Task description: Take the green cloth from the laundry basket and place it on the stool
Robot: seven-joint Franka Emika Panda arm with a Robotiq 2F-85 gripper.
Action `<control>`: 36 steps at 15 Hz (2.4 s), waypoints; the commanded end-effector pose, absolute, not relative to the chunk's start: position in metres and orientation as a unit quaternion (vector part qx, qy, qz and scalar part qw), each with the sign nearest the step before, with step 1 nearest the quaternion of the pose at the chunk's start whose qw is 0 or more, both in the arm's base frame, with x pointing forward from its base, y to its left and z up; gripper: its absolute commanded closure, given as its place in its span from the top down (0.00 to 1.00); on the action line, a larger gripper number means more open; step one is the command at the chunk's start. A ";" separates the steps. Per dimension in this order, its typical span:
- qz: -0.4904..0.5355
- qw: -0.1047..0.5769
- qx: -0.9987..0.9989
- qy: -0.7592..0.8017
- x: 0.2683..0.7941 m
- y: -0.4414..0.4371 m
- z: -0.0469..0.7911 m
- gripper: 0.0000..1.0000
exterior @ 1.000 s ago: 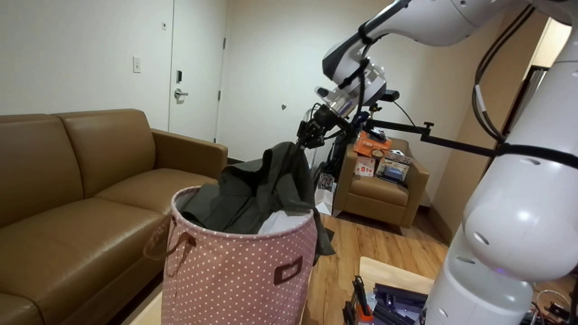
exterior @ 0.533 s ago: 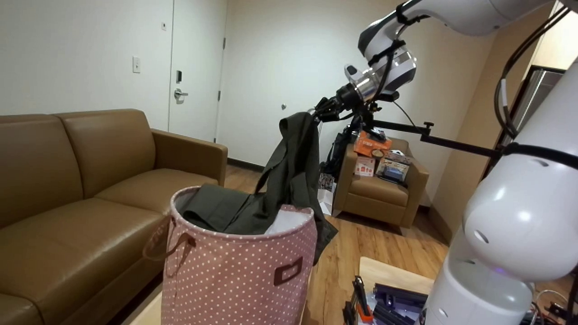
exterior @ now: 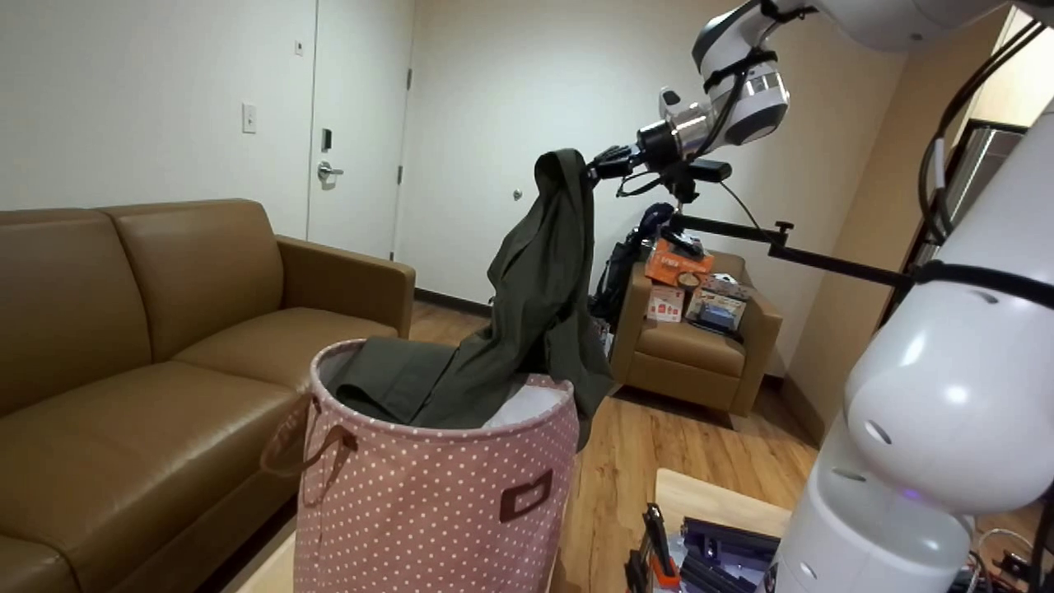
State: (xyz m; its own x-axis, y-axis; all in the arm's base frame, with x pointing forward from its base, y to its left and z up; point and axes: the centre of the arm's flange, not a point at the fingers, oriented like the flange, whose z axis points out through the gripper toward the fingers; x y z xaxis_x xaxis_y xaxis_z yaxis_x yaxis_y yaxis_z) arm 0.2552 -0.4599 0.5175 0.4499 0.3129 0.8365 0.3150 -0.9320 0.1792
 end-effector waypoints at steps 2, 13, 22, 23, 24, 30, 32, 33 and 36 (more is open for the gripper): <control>-0.502 0.004 -0.853 -0.143 0.273 -0.479 0.533 0.03; -0.283 -0.062 -0.952 -0.099 0.423 -0.493 0.347 0.01; -0.150 -0.012 -0.966 -0.210 0.481 -0.427 0.237 0.31; -0.140 -0.011 -0.968 -0.209 0.479 -0.425 0.235 0.37; -0.135 -0.011 -0.969 -0.208 0.476 -0.424 0.236 0.43; -0.138 -0.040 -0.967 -0.211 0.446 -0.437 0.280 0.82; -0.145 -0.047 -0.962 -0.225 0.432 -0.439 0.301 0.95; -0.148 -0.052 -0.960 -0.233 0.425 -0.438 0.312 0.98; -0.144 -0.065 -0.949 -0.272 0.403 -0.422 0.334 1.00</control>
